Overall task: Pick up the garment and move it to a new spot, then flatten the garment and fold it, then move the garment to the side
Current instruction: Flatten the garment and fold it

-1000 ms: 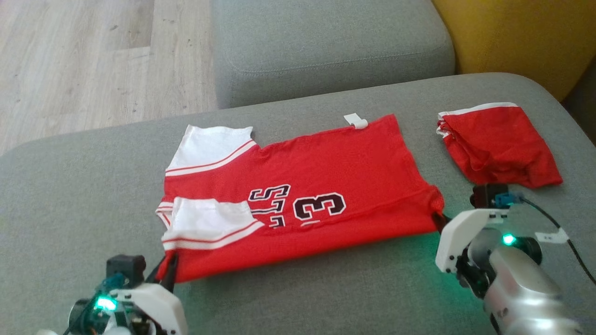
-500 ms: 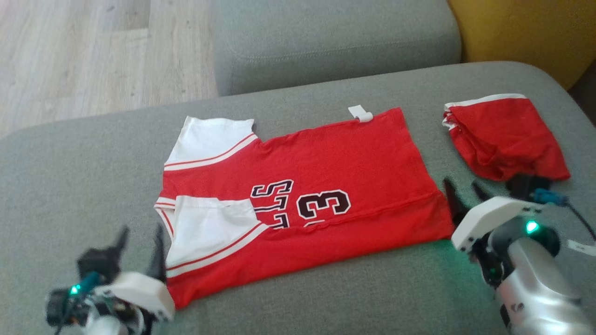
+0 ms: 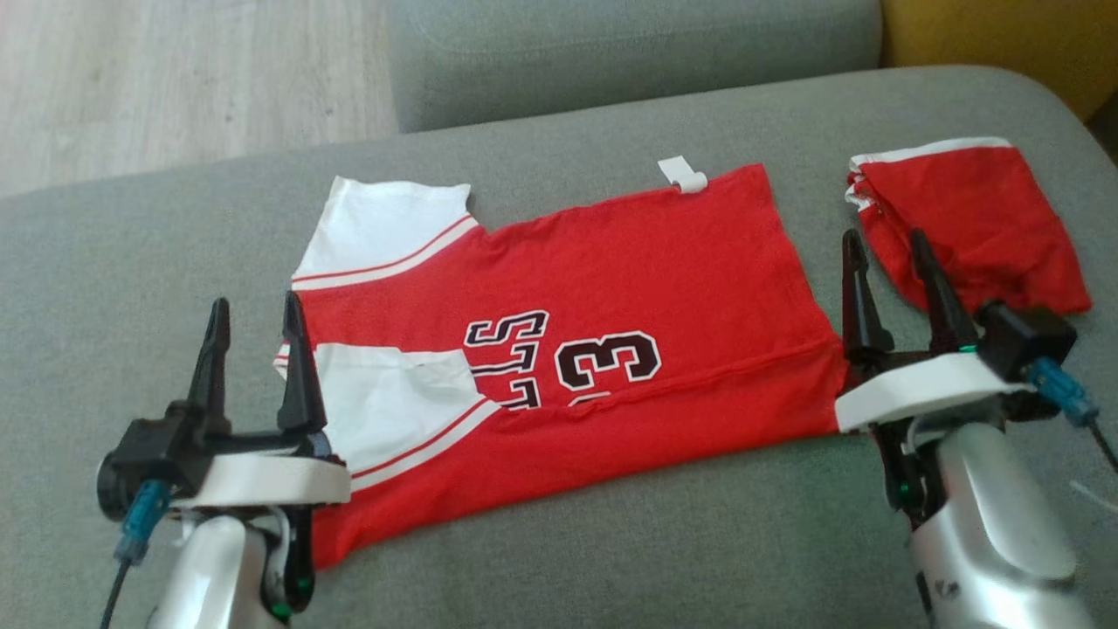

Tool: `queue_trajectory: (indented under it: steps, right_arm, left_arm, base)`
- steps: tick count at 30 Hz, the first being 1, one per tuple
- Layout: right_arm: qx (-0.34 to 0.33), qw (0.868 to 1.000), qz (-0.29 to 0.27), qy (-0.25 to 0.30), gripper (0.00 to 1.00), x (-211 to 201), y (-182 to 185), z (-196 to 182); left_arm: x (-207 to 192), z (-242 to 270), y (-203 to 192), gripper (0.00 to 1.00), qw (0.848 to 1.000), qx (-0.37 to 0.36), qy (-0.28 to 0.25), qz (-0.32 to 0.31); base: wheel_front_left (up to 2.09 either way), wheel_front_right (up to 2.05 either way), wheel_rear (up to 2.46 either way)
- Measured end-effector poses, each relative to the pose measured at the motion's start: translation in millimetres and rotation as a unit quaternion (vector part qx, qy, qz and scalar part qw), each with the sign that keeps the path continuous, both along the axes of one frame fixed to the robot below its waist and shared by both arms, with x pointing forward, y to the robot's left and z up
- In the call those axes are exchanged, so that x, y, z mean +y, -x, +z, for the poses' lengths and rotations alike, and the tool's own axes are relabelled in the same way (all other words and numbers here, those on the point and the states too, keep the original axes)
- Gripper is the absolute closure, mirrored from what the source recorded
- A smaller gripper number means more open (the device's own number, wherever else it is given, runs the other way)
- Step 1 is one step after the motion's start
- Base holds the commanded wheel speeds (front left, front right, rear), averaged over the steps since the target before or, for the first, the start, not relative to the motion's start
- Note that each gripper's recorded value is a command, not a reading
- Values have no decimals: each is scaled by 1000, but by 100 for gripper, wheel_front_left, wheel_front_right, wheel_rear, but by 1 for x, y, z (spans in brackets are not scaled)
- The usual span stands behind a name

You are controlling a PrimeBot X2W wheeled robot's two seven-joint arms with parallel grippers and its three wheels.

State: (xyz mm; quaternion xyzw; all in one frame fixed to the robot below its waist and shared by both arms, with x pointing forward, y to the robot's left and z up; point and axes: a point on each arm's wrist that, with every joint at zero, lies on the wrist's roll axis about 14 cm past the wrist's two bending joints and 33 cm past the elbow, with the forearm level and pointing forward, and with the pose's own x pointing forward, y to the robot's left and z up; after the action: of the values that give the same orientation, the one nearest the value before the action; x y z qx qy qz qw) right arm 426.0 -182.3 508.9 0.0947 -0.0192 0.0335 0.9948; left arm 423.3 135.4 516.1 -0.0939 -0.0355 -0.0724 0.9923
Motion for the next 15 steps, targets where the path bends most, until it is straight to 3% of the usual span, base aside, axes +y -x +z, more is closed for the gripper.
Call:
queue_trajectory:
  steps: [3, 10, 15]
  right_arm:
    - [4, 1000, -2, 2, 0, 3, 5, -7]
    - [12, 1000, 0, -8, 0, 6, 5, -17]
    - [18, 1000, -2, -9, 0, 5, -4, -23]
  left_arm:
    - [-8, -5, -2, 0, 1000, 5, 12, -9]
    - [-13, -43, -6, 0, 998, 52, -18, -24]
    - [-16, -51, -37, 0, 996, 64, -51, -48]
  base:
    - [0, 0, 0]
    - [0, 0, 0]
    - [0, 0, 0]
